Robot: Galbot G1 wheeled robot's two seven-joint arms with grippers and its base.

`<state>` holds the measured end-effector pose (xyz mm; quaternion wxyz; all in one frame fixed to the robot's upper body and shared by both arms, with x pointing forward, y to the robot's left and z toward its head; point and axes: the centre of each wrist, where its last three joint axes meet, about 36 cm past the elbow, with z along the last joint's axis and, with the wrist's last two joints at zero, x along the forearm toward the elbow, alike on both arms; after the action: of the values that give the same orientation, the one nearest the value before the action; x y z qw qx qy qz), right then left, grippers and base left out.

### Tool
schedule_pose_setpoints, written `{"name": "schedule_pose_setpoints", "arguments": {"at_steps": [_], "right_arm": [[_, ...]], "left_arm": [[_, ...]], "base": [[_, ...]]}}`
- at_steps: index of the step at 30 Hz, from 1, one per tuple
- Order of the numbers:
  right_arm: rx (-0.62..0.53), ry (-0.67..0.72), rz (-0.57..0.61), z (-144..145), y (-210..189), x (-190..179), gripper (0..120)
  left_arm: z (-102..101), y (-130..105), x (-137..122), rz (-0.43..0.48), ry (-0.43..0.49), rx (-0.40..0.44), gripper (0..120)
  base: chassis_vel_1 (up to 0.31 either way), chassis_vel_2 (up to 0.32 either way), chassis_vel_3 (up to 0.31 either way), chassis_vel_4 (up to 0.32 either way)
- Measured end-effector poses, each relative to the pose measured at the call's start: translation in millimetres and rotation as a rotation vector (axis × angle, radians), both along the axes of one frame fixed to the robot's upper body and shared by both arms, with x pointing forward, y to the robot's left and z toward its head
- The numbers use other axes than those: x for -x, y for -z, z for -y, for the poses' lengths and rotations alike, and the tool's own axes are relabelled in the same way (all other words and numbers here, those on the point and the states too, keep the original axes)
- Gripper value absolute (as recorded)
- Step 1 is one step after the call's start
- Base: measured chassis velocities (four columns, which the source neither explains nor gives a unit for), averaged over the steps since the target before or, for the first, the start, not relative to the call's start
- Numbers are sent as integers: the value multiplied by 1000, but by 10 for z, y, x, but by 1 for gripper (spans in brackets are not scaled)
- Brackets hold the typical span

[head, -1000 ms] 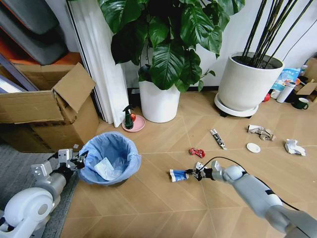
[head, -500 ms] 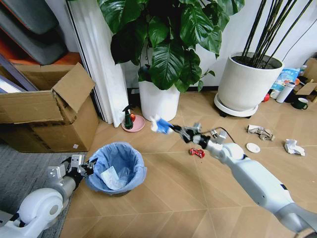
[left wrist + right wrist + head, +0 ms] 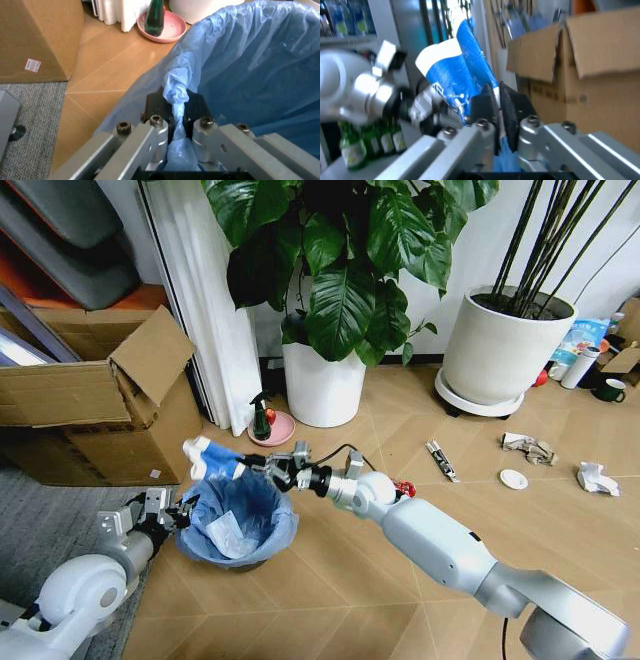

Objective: Pick up the trash bin and place the garbage on the floor into it.

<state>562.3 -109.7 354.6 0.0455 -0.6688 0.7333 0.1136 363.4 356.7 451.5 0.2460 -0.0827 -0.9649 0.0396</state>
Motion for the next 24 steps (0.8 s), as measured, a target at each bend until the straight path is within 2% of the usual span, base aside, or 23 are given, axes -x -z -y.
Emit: {"name": "schedule_pose_setpoints", "arguments": {"at_steps": [1,2,5,6,9,11,12,14,17,18,20,21,22,23,24], "right_arm": [[15,0,3,33,9,-3,12],[15,0,3,33,9,-3,12],[30,4,7,87,10,-18,27],[30,4,7,87,10,-18,27],[32,6,9,103,-1,-28,42],[32,6,9,103,-1,-28,42],[31,14,10,108,-12,-38,49],[22,75,8,188,-47,-91,59],[20,136,4,287,-71,-125,64],[28,202,-1,417,-87,-152,71],[82,411,3,969,-123,-200,81],[82,411,3,969,-123,-200,81],[99,470,2,1161,-130,-194,85],[125,582,3,1535,-172,-156,91],[134,620,5,1678,-195,-135,94]], "left_arm": [[-4,-7,-2,1,-1,2,1],[-4,-7,-2,1,-1,2,1],[-2,-15,-10,4,-4,6,1],[-2,-15,-10,4,-4,6,1],[0,-20,-14,6,-6,9,1],[0,-20,-14,6,-6,9,1],[-1,-23,-16,8,-8,10,1],[-6,-30,-15,9,-11,11,1],[-3,-37,-9,11,-11,12,1],[0,-41,-2,12,-11,14,1],[10,-51,17,17,-14,20,1],[10,-51,17,17,-14,20,1],[14,-52,22,19,-15,22,1],[26,-61,32,22,-15,26,1],[28,-64,35,24,-15,27,1]], "base": [[0,0,0,0],[0,0,0,0],[0,0,0,0],[0,0,0,0],[0,0,0,0],[0,0,0,0],[0,0,0,0],[0,0,0,0],[0,0,0,0],[0,0,0,0],[0,0,0,0],[0,0,0,0],[0,0,0,0],[0,0,0,0],[0,0,0,0]]}}
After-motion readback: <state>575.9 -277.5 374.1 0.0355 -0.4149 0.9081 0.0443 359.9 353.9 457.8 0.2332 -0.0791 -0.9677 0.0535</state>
